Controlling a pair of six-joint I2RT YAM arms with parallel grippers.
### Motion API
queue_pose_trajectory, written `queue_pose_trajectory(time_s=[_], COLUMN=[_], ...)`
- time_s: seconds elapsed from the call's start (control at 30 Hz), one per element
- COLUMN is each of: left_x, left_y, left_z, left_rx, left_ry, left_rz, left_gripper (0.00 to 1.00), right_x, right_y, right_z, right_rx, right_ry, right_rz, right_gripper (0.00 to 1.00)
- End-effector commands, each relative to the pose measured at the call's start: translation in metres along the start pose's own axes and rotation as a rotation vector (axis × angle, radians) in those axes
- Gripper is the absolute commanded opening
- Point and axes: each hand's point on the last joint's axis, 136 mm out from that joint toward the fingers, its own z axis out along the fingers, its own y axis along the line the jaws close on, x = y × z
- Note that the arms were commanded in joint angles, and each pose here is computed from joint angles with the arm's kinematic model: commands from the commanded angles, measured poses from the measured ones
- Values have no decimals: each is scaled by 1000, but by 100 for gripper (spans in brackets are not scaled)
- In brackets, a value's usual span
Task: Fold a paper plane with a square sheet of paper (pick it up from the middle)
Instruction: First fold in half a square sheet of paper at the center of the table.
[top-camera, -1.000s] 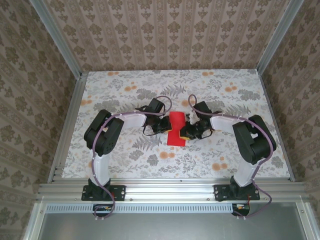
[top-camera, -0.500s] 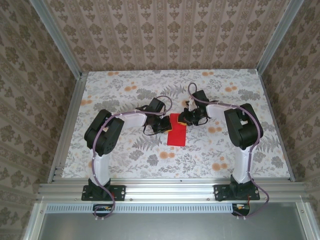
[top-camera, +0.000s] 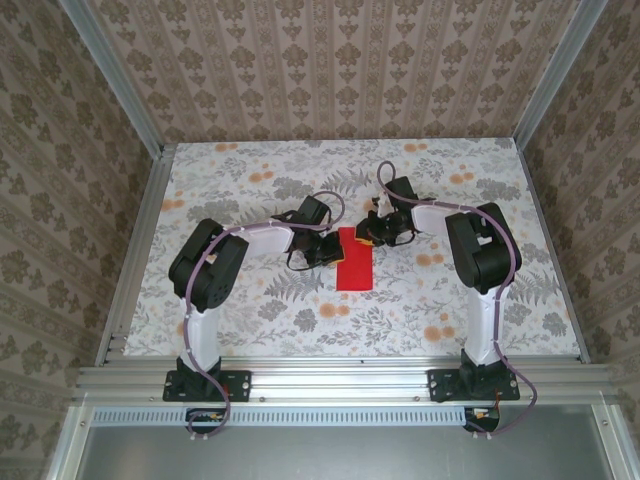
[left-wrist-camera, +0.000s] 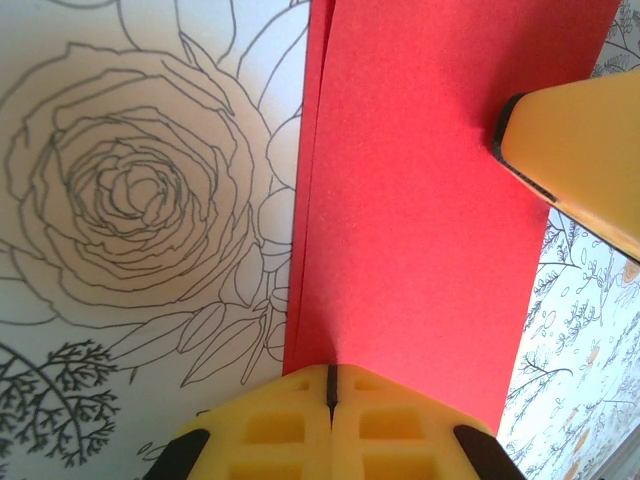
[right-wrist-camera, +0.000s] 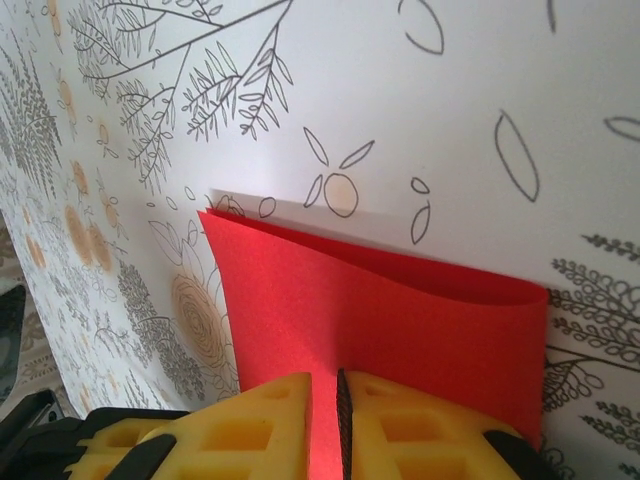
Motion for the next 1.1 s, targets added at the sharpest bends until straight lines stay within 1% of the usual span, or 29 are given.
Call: queue_pose_trajectory(time_s=[0.0, 0.23, 0.3, 0.43, 0.5, 0.67, 0.77, 0.9, 1.0, 1.07], left_x=[38, 39, 39, 37, 36, 37, 39, 41, 40, 40], left_y=[66, 67, 67, 65, 64, 65, 68, 69, 67, 67], left_z=[22, 23, 23, 25, 23, 23, 22, 21, 20, 20], left_rx=[-218, -222, -224, -219, -219, -223, -228, -231, -228, -228], left_ry=[121, 124, 123, 120, 115, 116, 116, 117, 111, 109], left_rz=[-60, -59, -58, -56, -54, -54, -56, -54, -51, -52], left_gripper=[1, 1, 1, 1, 1, 1, 0, 0, 0, 0], right_x=[-16, -18, -21, -34, -40, -44, -46, -43, -44, -48], right_y=[-5, -31, -27, -1, 6, -8, -20, -34, -32, -21], right_z=[1, 9, 6, -12, -17, -7, -3, 6, 5, -3], right_rx=[18, 71, 71, 18, 8, 38, 60, 96, 92, 79], right_ry=[-35, -46, -48, -105, -121, -118, -137, -117, -112, -123], right_rz=[9, 71, 71, 15, 4, 34, 54, 84, 86, 68], right_gripper=[17, 17, 17, 17, 17, 17, 17, 17, 17, 16])
